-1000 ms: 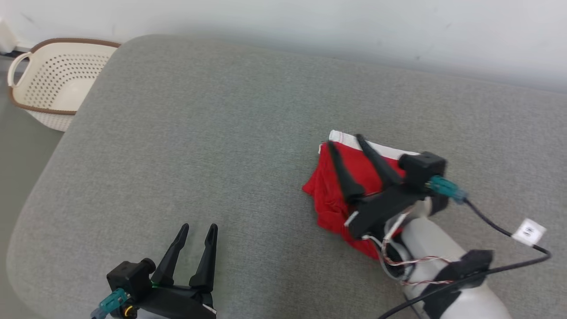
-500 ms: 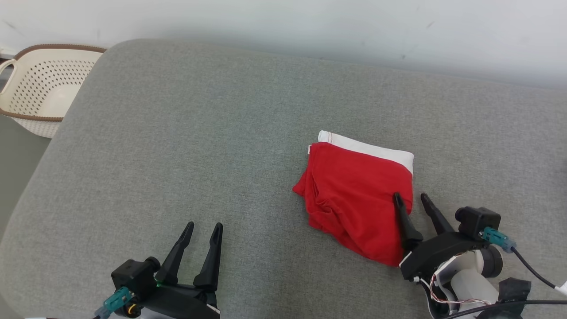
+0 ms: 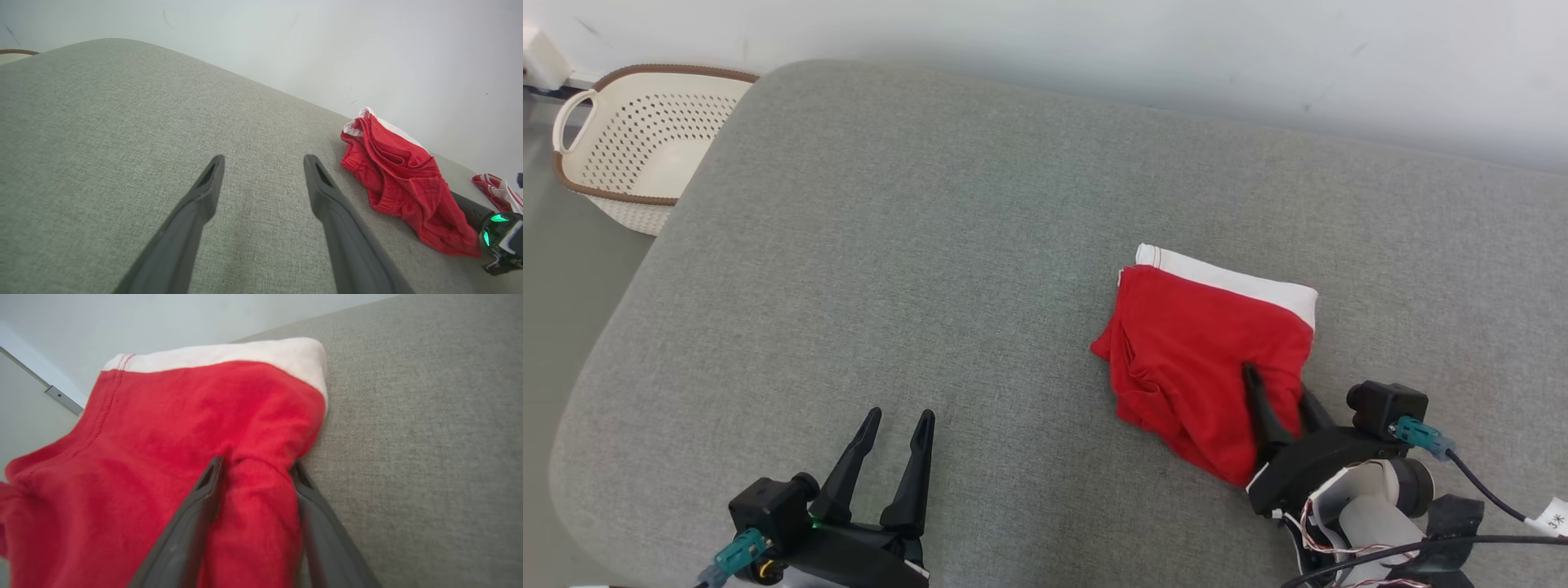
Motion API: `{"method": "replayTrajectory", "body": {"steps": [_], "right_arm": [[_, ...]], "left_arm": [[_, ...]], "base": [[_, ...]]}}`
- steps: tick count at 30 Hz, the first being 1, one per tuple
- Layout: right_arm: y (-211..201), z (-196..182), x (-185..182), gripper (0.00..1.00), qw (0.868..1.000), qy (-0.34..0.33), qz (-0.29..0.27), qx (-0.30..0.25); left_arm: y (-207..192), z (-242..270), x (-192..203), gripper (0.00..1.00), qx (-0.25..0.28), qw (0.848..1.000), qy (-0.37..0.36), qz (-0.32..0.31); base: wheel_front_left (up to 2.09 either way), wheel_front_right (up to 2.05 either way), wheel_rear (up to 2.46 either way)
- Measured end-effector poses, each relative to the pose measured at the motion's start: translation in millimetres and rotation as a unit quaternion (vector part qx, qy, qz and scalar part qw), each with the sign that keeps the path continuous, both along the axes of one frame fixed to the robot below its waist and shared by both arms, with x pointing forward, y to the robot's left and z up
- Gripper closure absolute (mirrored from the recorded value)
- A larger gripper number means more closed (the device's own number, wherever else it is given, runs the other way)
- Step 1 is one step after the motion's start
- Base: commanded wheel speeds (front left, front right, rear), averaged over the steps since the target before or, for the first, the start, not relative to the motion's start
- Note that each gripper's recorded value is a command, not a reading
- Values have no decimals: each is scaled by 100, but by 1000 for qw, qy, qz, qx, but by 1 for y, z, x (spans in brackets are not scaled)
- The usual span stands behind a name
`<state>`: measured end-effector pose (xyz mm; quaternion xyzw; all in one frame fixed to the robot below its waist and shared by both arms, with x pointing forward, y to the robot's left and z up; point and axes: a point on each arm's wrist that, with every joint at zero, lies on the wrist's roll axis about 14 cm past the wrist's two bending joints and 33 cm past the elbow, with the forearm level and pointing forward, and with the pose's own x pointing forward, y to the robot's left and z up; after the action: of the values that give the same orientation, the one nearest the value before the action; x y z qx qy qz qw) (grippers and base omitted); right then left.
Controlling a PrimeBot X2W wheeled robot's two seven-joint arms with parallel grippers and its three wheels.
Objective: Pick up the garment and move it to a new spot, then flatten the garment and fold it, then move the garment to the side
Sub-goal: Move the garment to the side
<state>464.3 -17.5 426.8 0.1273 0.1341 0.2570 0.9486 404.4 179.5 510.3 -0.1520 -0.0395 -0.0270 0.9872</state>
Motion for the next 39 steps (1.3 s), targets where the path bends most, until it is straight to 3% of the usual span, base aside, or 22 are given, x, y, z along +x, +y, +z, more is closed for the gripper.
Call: {"method": "replayTrajectory", "body": {"steps": [12,26,39], "right_arm": [[-17,35,5,100,997,-75,-1,-35],[-99,29,-25,100,991,-57,-108,-49],[-174,17,-71,100,974,-25,-219,-51]], "left_arm": [[-10,8,1,0,10,1000,-13,-13],[-74,16,23,0,26,994,-33,-102],[-165,19,43,0,31,974,-48,-217]], "base": [[0,0,0],[0,0,0],[0,0,0]]}}
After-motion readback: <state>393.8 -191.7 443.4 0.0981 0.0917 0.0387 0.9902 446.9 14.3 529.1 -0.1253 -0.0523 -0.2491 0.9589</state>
